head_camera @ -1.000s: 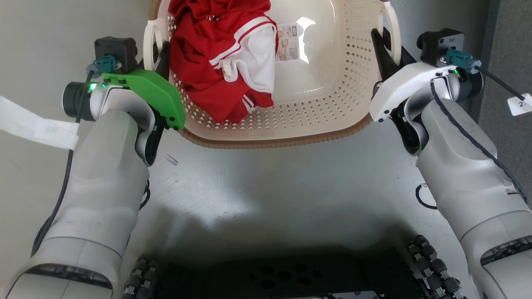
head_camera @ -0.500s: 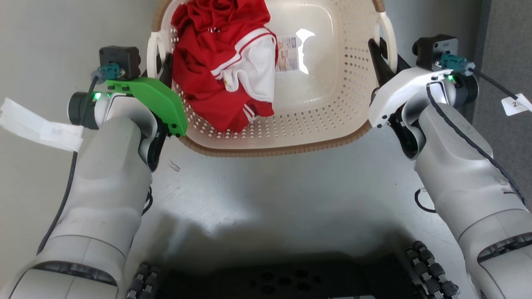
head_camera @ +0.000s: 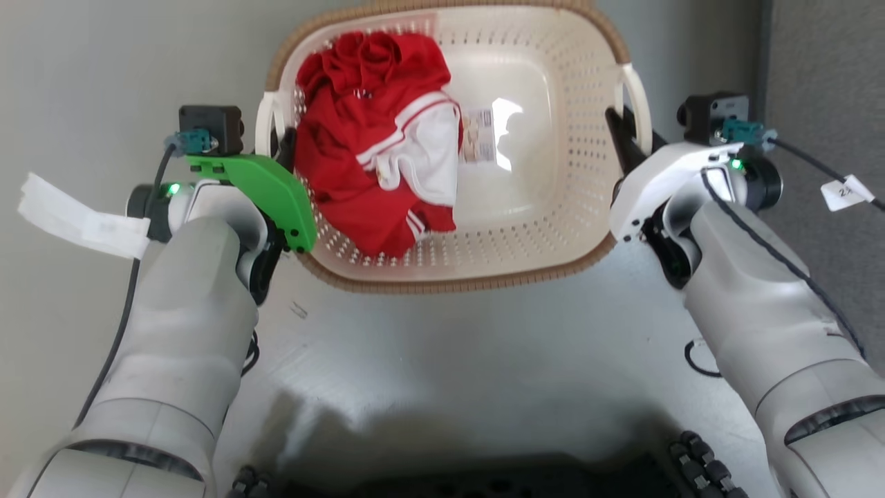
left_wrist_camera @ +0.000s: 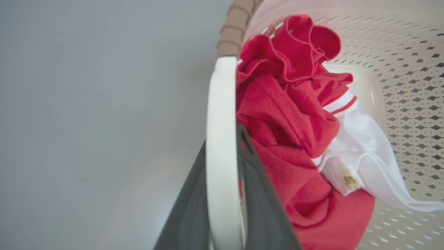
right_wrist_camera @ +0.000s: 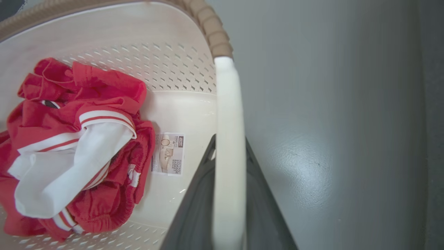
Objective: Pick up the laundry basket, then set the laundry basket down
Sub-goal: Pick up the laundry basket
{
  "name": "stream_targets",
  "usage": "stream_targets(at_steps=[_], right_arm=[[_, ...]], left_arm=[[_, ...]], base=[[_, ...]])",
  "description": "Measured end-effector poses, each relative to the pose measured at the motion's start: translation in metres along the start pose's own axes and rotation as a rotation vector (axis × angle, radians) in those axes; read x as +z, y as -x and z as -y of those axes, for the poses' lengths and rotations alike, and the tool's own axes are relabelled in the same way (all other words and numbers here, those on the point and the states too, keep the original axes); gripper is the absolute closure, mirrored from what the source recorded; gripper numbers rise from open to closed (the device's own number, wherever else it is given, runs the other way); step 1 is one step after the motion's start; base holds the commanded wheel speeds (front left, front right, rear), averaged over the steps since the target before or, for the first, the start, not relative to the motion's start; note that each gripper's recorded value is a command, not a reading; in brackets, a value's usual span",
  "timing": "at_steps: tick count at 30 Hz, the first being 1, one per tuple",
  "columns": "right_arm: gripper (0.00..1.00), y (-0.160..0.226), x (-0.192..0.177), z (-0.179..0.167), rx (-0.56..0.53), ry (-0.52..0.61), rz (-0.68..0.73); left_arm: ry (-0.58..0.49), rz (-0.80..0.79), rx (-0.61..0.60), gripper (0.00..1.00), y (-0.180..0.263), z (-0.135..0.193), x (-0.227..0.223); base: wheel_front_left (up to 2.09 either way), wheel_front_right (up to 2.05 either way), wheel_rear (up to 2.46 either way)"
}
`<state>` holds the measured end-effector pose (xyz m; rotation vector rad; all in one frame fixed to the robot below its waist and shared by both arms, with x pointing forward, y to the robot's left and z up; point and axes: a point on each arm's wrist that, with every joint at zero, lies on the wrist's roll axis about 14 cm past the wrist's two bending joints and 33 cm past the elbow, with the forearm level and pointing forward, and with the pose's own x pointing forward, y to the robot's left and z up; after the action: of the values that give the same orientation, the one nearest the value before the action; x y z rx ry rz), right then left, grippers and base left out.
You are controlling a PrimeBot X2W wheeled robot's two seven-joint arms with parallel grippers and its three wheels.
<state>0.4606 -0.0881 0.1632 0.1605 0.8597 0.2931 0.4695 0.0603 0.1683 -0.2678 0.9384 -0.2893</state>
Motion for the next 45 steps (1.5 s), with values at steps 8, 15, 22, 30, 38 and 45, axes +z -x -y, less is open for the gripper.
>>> stream_targets(at_steps=[8, 15, 22, 30, 38, 45], right_arm=[[1.0, 0.023, 0.007, -0.007, -0.009, 0.0, -0.014], [1.0, 0.043, 0.012, -0.009, -0.016, 0.008, -0.036], [1.0, 0.063, 0.018, -0.013, -0.021, 0.006, -0.041], [1.0, 0.084, 0.024, -0.017, -0.028, -0.011, -0.04], [1.0, 0.102, 0.03, -0.025, -0.02, -0.016, -0.033], [1.0, 0.119, 0.028, -0.037, 0.001, -0.036, -0.043]], left_arm=[[0.034, -0.02, -0.005, 1.0, 0.023, 0.012, 0.007], [0.052, -0.04, -0.024, 1.0, 0.041, 0.026, 0.007], [0.065, -0.068, -0.039, 1.0, 0.059, 0.038, 0.007], [0.055, -0.073, -0.055, 1.0, 0.077, 0.05, 0.013], [0.059, -0.076, -0.061, 1.0, 0.093, 0.058, 0.018], [0.058, -0.098, -0.057, 1.0, 0.11, 0.061, 0.014]], base=[[0.0, 0.0, 0.0], [0.0, 0.0, 0.0], [0.0, 0.0, 0.0], [0.0, 0.0, 0.0], [0.0, 0.0, 0.0], [0.0, 0.0, 0.0]])
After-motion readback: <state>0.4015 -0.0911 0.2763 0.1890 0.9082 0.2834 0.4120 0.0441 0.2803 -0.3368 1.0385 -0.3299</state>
